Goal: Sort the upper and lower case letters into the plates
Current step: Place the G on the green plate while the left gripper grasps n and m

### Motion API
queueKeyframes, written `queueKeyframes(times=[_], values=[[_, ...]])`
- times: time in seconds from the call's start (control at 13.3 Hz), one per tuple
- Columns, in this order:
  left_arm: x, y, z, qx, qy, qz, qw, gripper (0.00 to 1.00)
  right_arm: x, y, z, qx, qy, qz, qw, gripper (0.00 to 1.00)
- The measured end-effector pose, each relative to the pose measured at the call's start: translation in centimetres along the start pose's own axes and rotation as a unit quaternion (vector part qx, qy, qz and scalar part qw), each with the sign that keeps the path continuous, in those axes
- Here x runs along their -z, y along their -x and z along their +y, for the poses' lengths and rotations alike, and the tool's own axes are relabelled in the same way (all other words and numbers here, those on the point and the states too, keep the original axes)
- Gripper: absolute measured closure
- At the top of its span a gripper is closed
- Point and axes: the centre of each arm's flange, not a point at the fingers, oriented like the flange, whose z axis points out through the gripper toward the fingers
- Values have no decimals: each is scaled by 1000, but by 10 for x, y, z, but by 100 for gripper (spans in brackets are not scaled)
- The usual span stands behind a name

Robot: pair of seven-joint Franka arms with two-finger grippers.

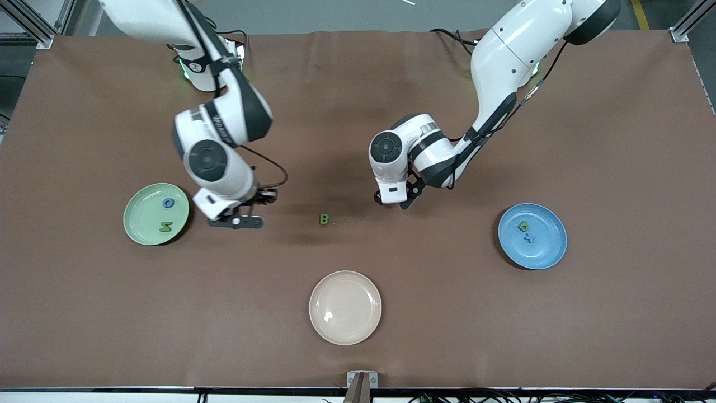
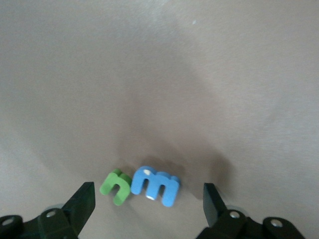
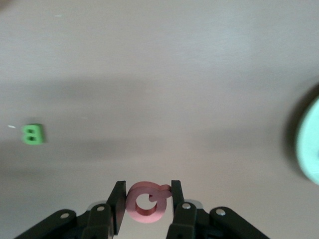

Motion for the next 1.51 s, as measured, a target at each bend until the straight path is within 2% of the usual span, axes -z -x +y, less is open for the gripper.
queueKeyframes(times=[0.3, 0.45, 0.68, 1.06, 1.51], values=[[-6, 0, -4, -1, -4, -2, 1000, 7, -25, -8, 138, 76, -17, -21, 997, 59], [-7, 1, -5, -2, 2, -5, 1000, 10, -50, -8, 209, 108, -29, -12, 994, 59], [-14, 8, -17, -10, 27, -15, 999, 15, -88, 7, 280, 148, -35, 17, 988, 59], [2, 1, -36, -11, 35, -1, 999, 14, -133, 14, 345, 204, -30, 44, 978, 59], [7, -8, -33, -26, 96, -2, 995, 14, -165, 15, 356, 216, -32, 40, 975, 59]])
